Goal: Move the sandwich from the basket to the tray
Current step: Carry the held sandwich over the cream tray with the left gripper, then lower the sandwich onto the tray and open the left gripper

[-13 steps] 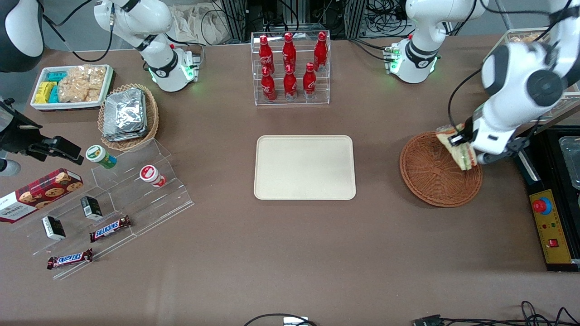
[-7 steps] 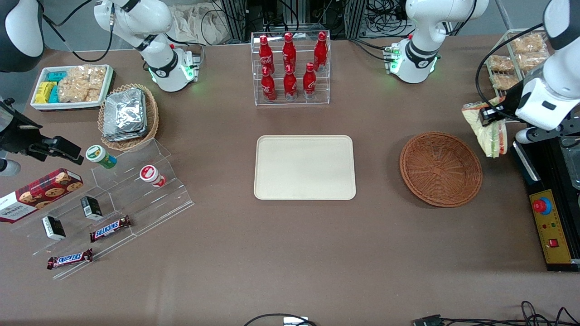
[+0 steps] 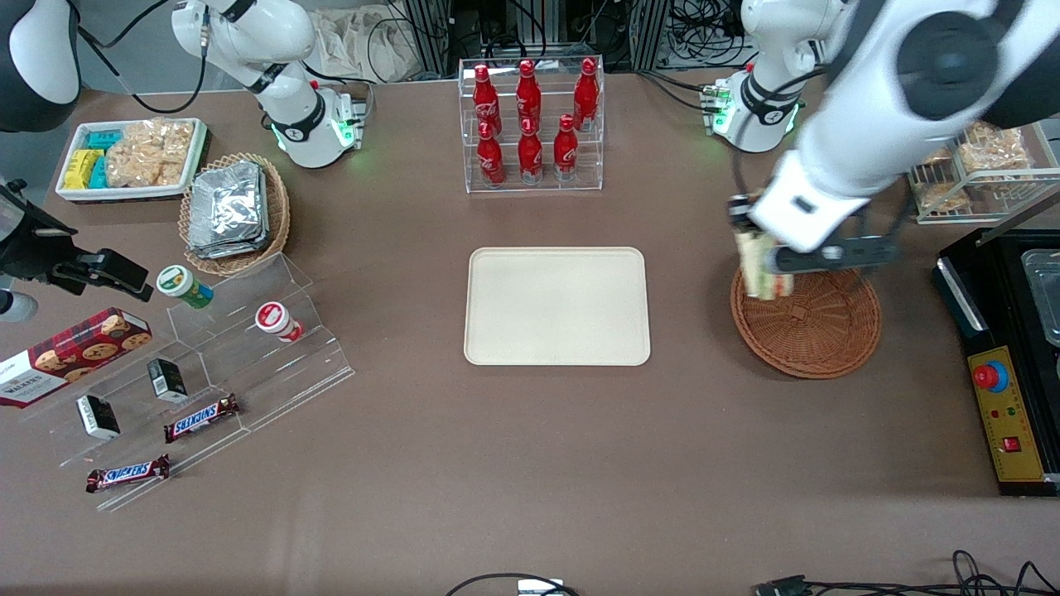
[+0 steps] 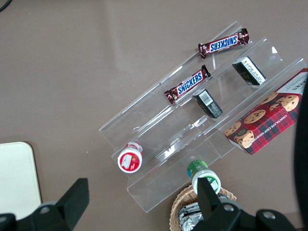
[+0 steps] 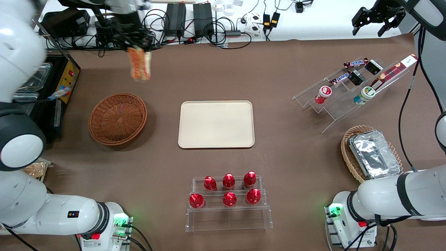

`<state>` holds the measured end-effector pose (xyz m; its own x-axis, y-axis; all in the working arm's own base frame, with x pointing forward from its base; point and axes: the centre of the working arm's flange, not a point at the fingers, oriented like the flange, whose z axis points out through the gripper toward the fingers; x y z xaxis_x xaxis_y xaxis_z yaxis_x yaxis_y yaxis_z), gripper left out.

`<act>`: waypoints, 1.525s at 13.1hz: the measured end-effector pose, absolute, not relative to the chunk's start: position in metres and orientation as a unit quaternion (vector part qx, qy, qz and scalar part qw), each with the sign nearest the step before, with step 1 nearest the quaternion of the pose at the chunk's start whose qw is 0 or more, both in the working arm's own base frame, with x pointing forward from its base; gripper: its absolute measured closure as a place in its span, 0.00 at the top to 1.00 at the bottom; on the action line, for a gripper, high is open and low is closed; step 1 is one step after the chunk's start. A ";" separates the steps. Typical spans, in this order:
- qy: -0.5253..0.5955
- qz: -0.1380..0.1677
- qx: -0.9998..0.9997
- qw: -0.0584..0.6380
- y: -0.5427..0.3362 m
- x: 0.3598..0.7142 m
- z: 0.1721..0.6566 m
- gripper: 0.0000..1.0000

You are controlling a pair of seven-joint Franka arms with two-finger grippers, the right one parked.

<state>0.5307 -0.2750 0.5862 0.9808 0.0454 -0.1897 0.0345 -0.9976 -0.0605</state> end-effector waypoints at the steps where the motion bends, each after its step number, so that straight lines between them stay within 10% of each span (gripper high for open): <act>1: -0.002 0.101 -0.994 0.034 -0.309 0.522 0.575 0.19; 13: 0.049 0.098 -0.994 0.018 -0.354 0.509 0.283 0.19; 20: 0.032 0.089 -0.995 0.011 -0.359 0.505 0.223 0.16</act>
